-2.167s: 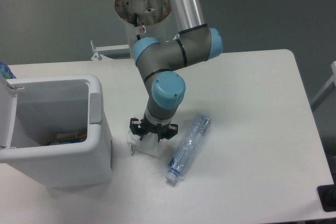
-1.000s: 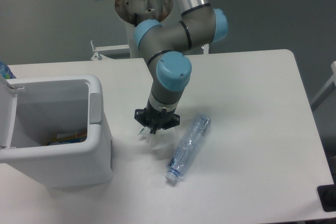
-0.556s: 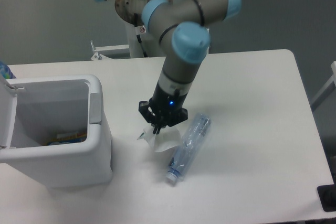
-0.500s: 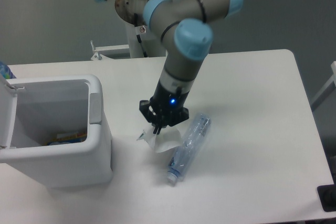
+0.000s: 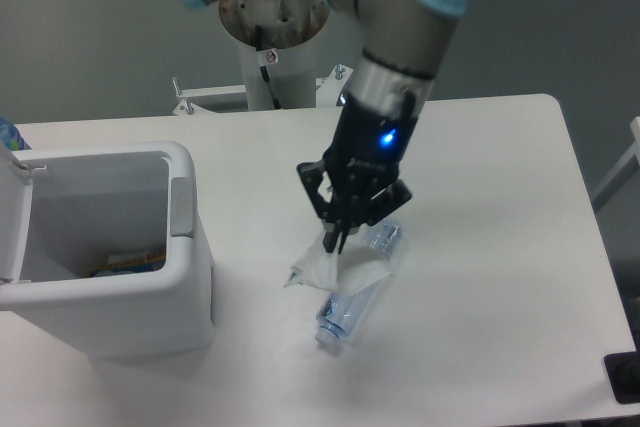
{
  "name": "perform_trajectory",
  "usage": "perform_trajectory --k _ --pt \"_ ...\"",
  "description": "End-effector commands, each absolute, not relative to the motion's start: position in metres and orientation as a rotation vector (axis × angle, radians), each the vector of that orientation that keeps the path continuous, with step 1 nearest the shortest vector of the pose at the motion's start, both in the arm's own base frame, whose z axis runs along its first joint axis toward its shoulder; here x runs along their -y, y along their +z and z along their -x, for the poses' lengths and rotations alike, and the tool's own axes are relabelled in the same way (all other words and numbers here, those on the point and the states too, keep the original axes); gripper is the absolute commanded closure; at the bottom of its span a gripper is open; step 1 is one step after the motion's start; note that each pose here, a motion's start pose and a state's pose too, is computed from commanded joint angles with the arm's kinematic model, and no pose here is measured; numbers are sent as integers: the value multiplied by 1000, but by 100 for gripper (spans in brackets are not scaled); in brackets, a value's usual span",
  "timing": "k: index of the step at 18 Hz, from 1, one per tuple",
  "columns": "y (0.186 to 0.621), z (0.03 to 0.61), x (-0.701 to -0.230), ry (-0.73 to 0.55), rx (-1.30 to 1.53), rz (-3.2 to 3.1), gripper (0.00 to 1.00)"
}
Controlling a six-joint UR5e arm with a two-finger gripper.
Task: Place the trash in the trash can
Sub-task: 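Lift the tissue and carry it over the white trash bin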
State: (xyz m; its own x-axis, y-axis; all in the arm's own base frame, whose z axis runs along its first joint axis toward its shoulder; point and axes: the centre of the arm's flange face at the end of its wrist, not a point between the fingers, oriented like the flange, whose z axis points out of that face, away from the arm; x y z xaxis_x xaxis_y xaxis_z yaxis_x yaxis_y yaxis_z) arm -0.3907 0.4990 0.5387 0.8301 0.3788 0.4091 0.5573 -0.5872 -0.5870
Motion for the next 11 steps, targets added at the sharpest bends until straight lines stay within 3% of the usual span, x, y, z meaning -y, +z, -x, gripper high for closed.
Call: perform_trajectory --k 11 --pt "592 296 -505 -333 617 2240 85"
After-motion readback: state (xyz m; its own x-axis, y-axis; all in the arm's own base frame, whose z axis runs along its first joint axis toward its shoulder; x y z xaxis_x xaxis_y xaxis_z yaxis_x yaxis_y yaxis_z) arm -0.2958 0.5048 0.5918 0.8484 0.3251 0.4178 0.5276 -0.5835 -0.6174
